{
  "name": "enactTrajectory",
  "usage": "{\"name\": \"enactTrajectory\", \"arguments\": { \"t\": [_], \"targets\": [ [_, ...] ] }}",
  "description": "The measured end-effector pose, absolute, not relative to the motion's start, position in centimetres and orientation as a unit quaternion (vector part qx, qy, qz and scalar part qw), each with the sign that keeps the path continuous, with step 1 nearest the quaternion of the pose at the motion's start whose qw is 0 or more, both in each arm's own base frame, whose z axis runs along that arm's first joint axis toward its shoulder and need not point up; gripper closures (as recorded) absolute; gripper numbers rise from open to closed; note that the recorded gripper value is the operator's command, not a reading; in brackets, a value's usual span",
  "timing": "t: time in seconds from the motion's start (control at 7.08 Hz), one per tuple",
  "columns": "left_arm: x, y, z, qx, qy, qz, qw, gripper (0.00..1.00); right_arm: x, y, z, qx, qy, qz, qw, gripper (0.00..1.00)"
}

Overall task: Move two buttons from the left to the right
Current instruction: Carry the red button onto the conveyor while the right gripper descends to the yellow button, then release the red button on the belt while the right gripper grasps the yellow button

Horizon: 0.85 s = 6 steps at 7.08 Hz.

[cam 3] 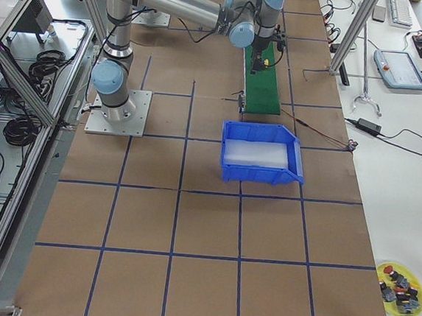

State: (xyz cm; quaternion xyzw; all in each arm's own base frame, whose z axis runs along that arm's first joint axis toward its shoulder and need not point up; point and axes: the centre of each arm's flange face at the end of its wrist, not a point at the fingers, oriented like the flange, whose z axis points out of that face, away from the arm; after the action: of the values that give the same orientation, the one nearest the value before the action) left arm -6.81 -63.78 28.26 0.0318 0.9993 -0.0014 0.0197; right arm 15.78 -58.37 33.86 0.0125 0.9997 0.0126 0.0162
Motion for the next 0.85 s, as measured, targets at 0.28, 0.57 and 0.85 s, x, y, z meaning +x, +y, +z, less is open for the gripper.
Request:
{"name": "enactTrajectory", "arguments": {
  "t": [0.28, 0.57, 0.85],
  "targets": [
    [-6.8, -63.6, 27.6, 0.045, 0.999, -0.006, 0.022, 0.06, 16.3, -59.8, 32.2, 0.016, 0.999, 0.013, 0.037, 0.0],
    [-6.7, -63.7, 27.8, 0.045, 0.999, -0.01, 0.023, 0.0, 16.7, -61.4, 31.1, 0.03, 0.998, 0.008, 0.056, 0.0],
    [-6.7, -64.1, 28.9, 0.042, 0.999, -0.017, 0.026, 0.0, 17.0, -62.3, 29.5, 0.033, 0.998, 0.008, 0.058, 0.0]
  ]
}}
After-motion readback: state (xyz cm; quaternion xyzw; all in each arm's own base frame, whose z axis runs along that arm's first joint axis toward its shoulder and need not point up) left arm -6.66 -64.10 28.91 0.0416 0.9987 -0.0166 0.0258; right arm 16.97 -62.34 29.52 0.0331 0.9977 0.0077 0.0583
